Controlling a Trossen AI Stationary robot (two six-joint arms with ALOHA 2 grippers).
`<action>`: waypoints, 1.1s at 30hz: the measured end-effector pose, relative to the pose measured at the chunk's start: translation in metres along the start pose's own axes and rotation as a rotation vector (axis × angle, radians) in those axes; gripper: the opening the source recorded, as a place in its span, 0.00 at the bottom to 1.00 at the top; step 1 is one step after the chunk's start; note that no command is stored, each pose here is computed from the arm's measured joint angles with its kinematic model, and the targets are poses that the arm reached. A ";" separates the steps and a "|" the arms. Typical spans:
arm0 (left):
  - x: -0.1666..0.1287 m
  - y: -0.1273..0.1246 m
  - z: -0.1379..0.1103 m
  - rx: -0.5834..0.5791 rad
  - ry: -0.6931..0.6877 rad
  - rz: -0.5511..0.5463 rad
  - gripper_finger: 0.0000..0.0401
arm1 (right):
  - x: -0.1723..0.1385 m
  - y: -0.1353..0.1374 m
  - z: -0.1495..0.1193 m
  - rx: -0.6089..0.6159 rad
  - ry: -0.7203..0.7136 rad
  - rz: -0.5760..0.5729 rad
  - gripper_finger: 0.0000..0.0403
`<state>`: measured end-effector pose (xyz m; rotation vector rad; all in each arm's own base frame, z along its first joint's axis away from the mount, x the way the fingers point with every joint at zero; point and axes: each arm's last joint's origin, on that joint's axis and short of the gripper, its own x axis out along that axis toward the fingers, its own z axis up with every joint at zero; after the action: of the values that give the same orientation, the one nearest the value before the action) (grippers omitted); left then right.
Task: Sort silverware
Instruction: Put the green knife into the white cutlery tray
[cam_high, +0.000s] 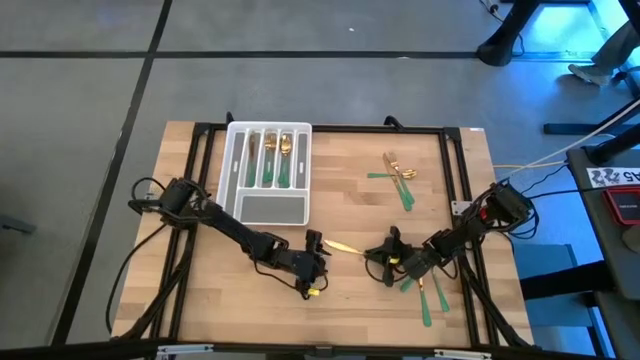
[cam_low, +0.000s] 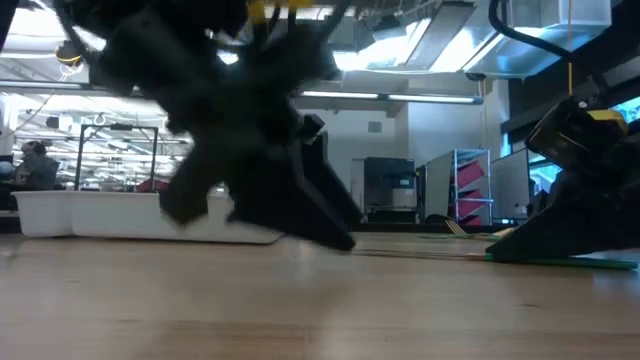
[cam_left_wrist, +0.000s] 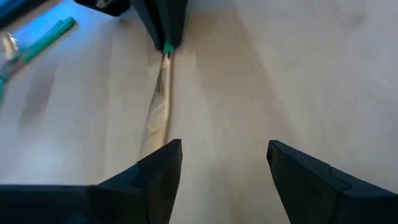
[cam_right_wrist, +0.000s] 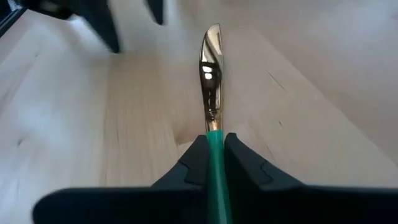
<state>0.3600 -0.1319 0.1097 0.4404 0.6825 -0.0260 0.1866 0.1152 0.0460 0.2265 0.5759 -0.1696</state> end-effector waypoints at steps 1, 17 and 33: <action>0.003 -0.002 -0.003 0.034 0.011 0.019 0.57 | -0.001 0.000 0.000 -0.024 0.000 0.011 0.09; 0.021 -0.003 -0.020 0.089 0.085 0.161 0.57 | -0.002 0.004 0.004 -0.119 -0.048 0.106 0.00; 0.019 -0.009 -0.022 -0.097 0.083 0.097 0.57 | -0.015 0.016 0.031 -0.182 -0.195 0.194 0.00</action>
<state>0.3600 -0.1285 0.0791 0.3826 0.7403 0.1175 0.1941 0.1236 0.0825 0.0862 0.3698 0.0488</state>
